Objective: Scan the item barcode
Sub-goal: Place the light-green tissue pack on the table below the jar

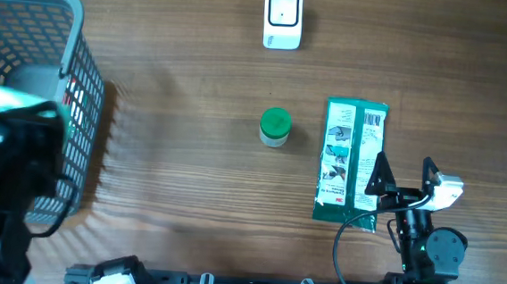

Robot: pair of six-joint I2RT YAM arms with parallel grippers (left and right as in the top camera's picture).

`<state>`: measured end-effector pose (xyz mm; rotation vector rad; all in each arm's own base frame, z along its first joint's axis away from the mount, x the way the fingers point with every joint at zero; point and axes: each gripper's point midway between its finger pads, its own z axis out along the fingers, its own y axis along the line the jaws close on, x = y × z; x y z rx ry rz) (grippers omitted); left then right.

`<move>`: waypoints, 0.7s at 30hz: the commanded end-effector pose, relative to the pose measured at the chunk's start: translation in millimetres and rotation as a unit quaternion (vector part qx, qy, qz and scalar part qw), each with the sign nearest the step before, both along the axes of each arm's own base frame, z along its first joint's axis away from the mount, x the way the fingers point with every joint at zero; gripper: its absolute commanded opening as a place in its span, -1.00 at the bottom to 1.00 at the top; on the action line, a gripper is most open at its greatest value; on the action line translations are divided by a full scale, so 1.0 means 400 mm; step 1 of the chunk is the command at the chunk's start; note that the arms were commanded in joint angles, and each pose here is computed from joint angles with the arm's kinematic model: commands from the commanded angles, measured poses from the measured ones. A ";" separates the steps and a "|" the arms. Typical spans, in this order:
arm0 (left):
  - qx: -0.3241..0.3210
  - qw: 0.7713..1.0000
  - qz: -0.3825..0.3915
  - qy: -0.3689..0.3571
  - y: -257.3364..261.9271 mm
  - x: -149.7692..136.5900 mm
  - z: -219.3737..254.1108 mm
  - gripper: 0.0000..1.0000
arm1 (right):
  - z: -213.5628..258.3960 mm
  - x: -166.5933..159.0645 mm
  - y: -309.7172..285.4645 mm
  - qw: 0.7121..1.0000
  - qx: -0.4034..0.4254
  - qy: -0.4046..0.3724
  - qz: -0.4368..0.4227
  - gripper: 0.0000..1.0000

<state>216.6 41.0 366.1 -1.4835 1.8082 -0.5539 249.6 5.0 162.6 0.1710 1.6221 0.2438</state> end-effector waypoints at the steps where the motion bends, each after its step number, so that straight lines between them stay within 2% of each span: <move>1: 0.014 0.989 -0.137 0.057 -0.146 0.061 -0.105 -0.20 | 0.004 0.000 -0.002 1.000 0.003 -0.004 -0.003 1.00; 4: 0.049 0.960 -0.241 0.134 -0.302 0.125 -0.274 -0.20 | 0.004 0.000 -0.002 1.000 0.003 -0.004 -0.003 1.00; 6: 0.064 0.937 -0.272 0.208 -0.395 0.141 -0.418 -0.20 | 0.004 0.000 -0.002 1.000 0.003 -0.004 -0.003 1.00; 10: 0.086 0.884 -0.298 0.350 -0.543 0.111 -0.682 -0.19 | 0.004 0.000 -0.002 1.000 0.003 -0.004 -0.003 0.99; 13: 0.097 0.847 -0.331 0.404 -0.630 0.073 -0.822 -0.17 | 0.004 0.000 -0.002 1.000 0.003 -0.004 -0.003 0.99; 14: 0.102 0.843 -0.327 0.416 -0.642 0.059 -0.849 -0.10 | 0.004 0.000 -0.002 1.000 0.003 -0.004 -0.003 1.00; 15: 0.104 0.842 -0.333 0.412 -0.652 0.057 -0.851 0.12 | 0.004 0.000 -0.002 1.000 0.003 -0.004 -0.003 1.00; 17: 0.107 0.848 -0.335 0.397 -0.654 0.074 -0.829 0.92 | 0.004 0.000 -0.002 1.000 0.003 -0.004 -0.003 1.00; 19: 0.136 0.855 -0.346 0.362 -0.629 0.128 -0.748 1.00 | 0.004 0.000 -0.002 1.000 0.003 -0.004 -0.003 0.99; 21: 0.183 0.871 -0.316 0.330 -0.543 0.197 -0.585 1.00 | 0.004 0.000 -0.002 1.000 0.003 -0.004 -0.003 1.00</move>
